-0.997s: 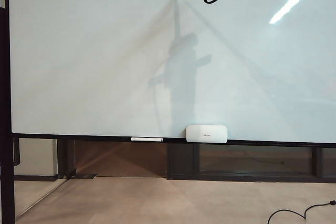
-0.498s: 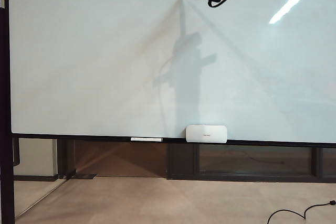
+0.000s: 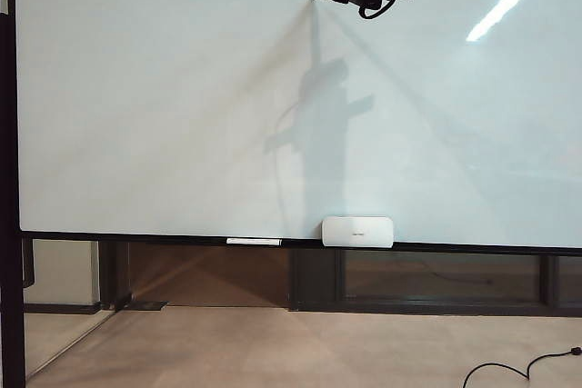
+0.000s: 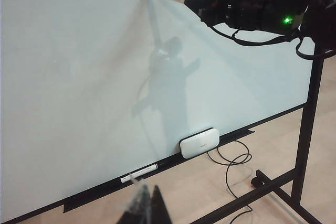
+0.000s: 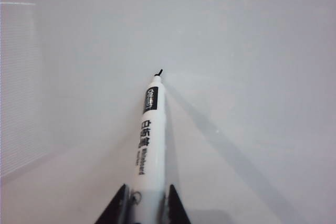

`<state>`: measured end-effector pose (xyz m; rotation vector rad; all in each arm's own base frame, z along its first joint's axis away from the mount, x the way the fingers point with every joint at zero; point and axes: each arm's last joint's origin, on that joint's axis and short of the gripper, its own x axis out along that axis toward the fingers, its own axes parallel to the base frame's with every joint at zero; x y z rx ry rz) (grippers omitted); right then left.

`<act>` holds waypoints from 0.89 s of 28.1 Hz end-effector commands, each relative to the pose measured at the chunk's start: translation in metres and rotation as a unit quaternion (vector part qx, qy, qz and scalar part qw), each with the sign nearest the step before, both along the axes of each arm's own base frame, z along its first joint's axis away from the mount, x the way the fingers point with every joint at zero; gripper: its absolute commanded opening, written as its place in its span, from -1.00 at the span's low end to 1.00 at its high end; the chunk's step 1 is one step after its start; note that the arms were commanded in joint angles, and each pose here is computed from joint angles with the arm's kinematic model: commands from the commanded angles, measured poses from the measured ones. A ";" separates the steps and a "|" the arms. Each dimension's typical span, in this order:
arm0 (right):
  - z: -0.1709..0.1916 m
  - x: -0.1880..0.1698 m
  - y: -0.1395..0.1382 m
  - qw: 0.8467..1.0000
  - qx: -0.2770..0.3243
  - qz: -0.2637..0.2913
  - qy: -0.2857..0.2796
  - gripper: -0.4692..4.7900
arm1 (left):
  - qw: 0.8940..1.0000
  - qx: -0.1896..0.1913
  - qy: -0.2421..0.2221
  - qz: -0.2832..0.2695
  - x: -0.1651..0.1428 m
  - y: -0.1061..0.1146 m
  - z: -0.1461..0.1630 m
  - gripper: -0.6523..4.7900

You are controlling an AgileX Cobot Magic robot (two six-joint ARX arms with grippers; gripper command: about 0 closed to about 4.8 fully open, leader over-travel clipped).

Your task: Reach to the right to find the marker pen, pick it up, and write the number 12 on the whiteboard.

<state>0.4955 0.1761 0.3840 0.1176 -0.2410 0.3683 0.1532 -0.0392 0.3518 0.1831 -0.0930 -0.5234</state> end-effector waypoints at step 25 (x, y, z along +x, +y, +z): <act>-0.027 0.005 0.001 0.992 -0.041 -0.012 0.121 -0.84 | 1.000 -0.001 -0.013 -0.002 -0.002 0.000 0.005 -0.78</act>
